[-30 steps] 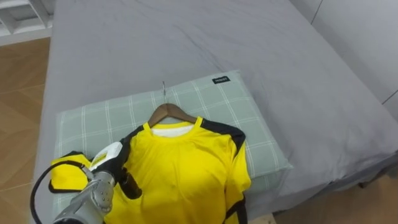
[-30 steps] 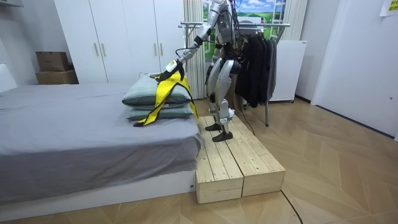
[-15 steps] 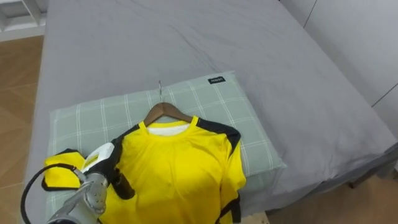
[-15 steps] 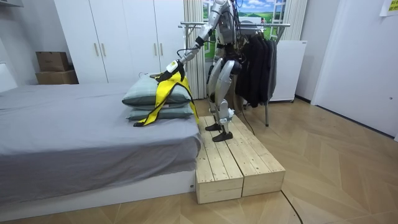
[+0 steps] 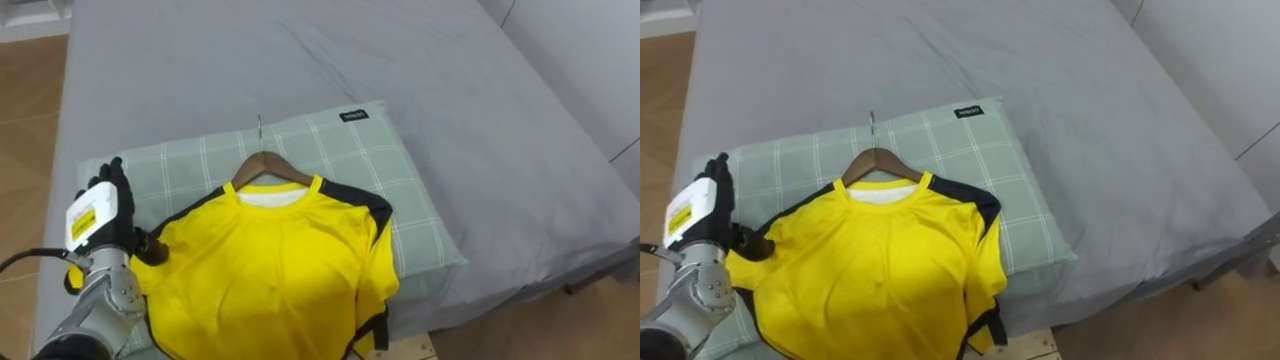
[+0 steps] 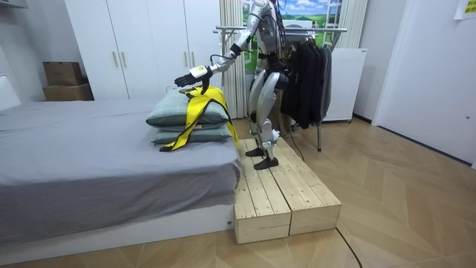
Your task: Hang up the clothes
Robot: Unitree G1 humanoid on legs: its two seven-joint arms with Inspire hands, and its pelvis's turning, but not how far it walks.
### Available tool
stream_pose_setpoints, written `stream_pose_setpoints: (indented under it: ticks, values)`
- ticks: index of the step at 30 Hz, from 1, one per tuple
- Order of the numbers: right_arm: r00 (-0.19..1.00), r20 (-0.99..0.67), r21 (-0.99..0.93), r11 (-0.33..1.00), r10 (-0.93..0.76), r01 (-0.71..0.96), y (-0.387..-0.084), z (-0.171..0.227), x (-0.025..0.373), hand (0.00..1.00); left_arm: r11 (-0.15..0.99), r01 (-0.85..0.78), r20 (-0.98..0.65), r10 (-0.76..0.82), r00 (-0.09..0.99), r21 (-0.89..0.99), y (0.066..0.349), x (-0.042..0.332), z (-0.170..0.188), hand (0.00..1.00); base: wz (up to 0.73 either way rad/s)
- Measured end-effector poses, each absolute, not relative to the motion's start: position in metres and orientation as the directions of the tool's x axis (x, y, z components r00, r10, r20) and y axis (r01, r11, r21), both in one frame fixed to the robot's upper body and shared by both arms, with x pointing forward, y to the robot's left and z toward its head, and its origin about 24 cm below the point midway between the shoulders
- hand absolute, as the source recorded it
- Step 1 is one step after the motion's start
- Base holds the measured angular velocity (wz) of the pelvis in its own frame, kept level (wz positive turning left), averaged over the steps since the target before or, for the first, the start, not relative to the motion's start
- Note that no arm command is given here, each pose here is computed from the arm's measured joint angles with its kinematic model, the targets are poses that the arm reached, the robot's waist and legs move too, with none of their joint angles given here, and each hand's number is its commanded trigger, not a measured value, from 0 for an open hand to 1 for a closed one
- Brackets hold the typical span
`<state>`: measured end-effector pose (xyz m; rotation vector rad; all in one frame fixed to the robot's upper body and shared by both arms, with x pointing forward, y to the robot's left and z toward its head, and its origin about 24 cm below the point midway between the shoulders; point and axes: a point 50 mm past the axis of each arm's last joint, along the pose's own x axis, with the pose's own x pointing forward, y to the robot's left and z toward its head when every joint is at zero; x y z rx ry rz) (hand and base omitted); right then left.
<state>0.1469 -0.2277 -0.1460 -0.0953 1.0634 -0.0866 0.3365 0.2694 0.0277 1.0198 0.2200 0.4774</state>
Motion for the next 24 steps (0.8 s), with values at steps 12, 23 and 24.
stream_pose_setpoints:
  ticks: [12,23,24]
  values:
    - [0.476,-0.871,-0.135,0.991,-0.118,-0.001,-0.22,-0.148,0.146,0.0,0.397,-0.384,0.146,0.513,0.846,0.834,0.274,0.336,0.037,0.0,0.0]
    - [0.485,-0.87,-0.109,0.994,-0.088,-0.016,-0.22,-0.146,0.153,0.0,0.421,-0.316,0.122,0.427,0.896,0.85,0.263,0.35,0.048,0.0,0.04]
    - [0.49,-0.867,-0.11,0.994,-0.087,-0.018,-0.22,-0.145,0.155,0.0,0.423,-0.299,0.109,0.418,0.902,0.855,0.262,0.351,0.047,0.0,-0.03]
